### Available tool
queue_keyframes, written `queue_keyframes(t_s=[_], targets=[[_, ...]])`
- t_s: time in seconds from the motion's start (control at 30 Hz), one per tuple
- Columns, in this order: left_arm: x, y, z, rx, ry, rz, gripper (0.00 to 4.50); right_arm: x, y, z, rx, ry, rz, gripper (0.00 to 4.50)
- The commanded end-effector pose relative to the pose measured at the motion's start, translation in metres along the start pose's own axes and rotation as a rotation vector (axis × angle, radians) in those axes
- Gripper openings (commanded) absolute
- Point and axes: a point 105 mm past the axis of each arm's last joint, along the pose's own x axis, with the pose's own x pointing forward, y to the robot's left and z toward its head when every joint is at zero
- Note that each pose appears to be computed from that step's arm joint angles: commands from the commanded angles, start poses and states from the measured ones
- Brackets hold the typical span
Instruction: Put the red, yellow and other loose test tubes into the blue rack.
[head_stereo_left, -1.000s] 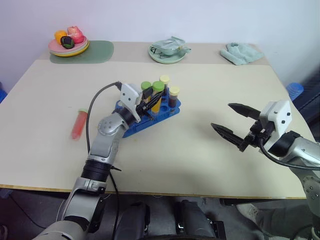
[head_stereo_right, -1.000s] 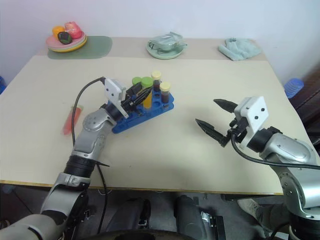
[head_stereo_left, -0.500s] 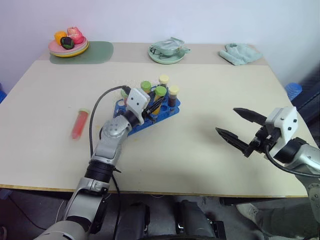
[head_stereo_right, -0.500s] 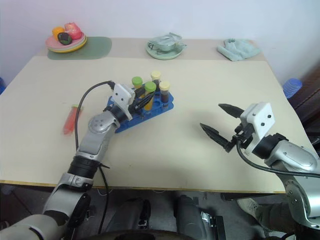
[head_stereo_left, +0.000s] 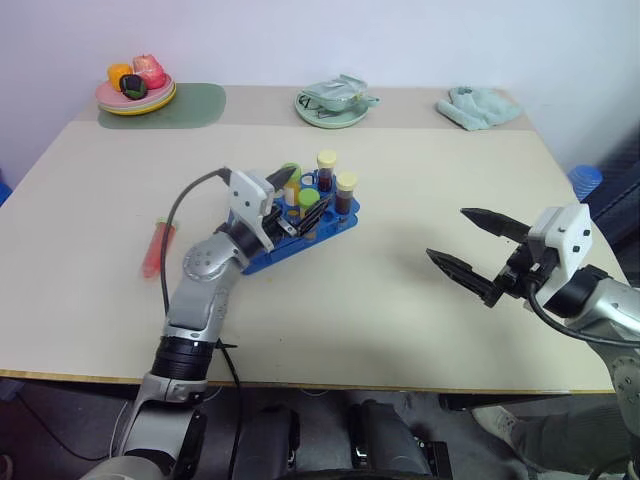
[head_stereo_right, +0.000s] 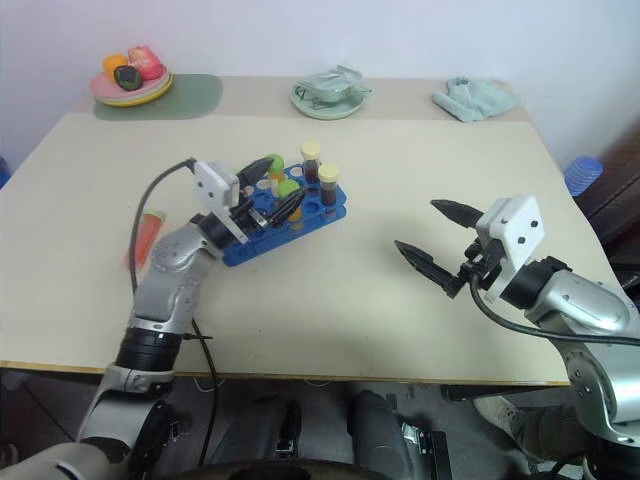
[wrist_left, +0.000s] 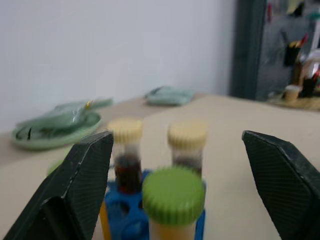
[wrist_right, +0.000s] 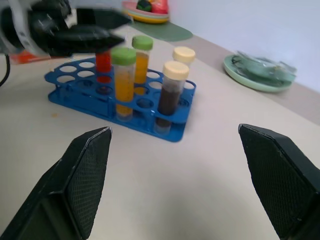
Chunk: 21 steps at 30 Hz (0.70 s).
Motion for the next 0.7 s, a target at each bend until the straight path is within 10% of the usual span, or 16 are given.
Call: queue_keyframes(t_s=[0.03, 0.3, 0.7], targets=[[-0.013, 0.012, 0.022, -0.053, -0.038, 0.038, 4.22, 0.006, 0.004, 0.009, -0.039, -0.021, 0.061, 4.18], [-0.08, 0.109, 0.018, -0.186, 0.273, 0.546, 4.22, 0.03, 0.036, 0.028, -0.102, -0.105, 0.327, 4.18], [-0.137, 0.158, 0.017, -0.382, 0.812, 0.897, 4.22, 0.048, 0.032, 0.032, -0.114, -0.148, 0.358, 4.18]])
